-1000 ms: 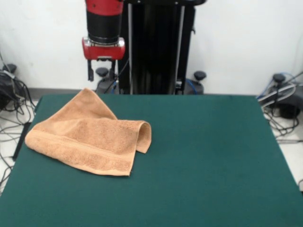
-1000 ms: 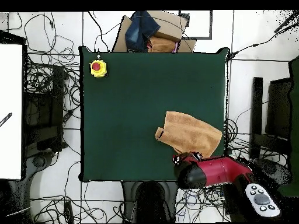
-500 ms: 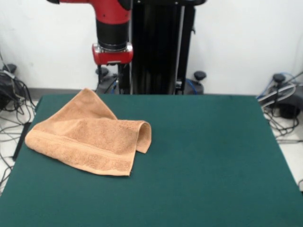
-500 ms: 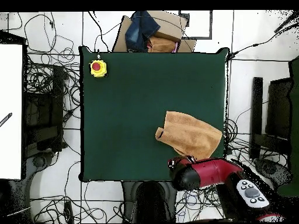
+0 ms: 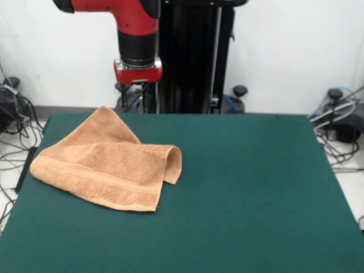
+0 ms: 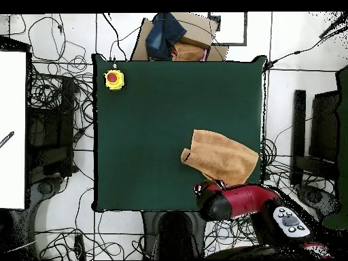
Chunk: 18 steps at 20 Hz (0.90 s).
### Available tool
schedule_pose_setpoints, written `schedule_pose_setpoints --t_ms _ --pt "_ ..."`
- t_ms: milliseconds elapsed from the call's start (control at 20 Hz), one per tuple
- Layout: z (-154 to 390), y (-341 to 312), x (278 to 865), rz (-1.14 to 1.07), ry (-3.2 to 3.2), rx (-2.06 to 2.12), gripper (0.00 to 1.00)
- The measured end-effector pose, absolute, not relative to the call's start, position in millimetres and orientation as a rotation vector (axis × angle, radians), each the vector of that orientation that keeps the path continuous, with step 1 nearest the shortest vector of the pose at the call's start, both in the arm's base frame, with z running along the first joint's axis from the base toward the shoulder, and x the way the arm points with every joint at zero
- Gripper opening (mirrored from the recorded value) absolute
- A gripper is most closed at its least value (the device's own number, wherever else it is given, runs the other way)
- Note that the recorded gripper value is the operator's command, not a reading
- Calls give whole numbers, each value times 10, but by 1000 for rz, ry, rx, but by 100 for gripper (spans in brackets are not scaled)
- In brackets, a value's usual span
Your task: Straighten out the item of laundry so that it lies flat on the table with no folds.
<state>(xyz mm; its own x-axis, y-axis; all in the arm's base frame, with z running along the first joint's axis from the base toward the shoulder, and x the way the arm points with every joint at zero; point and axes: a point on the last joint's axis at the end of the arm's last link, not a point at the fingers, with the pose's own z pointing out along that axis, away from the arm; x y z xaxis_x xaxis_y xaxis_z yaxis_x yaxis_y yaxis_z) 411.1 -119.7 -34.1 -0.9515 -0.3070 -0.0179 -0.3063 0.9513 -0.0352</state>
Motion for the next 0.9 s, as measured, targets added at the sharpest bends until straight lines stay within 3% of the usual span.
schedule_pose_setpoints --t_ms 900 --pt "-339 -1298 4231 -80 3060 -469 100"
